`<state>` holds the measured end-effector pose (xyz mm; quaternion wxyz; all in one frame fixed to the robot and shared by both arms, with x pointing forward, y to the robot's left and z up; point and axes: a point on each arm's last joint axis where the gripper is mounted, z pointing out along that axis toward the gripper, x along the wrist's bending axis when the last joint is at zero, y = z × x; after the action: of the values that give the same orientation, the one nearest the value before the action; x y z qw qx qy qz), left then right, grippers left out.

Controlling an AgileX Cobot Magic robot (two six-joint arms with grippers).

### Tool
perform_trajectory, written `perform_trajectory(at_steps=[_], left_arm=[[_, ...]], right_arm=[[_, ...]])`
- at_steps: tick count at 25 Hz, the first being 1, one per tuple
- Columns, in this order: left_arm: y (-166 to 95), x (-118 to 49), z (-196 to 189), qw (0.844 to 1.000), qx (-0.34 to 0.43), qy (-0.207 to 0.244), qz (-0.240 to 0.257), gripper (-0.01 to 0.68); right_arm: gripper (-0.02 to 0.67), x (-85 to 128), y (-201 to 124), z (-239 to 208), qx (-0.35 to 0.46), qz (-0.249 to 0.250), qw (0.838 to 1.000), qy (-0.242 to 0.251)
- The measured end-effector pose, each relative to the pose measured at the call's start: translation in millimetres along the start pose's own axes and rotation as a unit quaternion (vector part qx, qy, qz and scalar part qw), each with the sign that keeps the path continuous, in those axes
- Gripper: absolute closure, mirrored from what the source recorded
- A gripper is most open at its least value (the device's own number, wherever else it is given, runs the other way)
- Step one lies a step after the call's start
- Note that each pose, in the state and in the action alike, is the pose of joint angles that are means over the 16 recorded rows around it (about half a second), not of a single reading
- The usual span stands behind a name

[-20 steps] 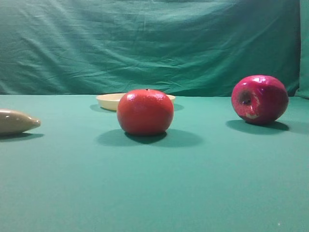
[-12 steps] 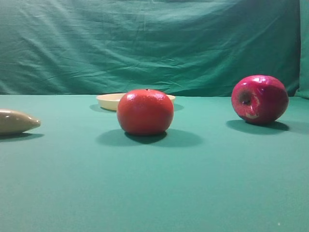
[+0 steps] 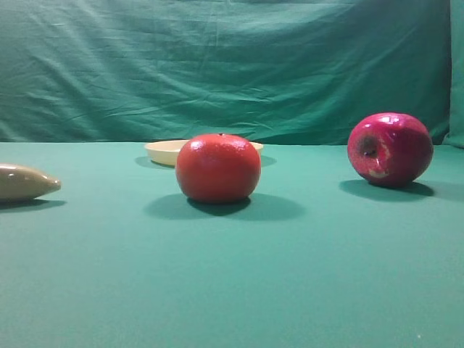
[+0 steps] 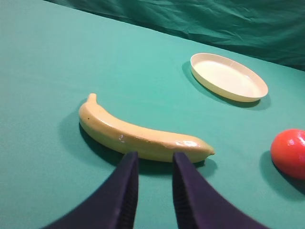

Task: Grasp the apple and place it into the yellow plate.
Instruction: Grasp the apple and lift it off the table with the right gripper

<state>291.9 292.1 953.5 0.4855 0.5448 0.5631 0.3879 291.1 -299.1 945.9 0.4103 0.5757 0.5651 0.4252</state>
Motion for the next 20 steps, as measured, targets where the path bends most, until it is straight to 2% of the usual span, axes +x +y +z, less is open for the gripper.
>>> perform_trajectory(at_steps=[8, 20], left_arm=[[0, 0.0, 0, 1.000, 0.000, 0.000, 0.000, 0.516], [0, 0.0, 0, 1.000, 0.000, 0.000, 0.000, 0.516]], right_arm=[[0.649, 0, 3, 0, -0.015, -0.009, 1.000, 0.000], [0.649, 3, 35, -7, -0.144, 0.015, 0.989, 0.018]])
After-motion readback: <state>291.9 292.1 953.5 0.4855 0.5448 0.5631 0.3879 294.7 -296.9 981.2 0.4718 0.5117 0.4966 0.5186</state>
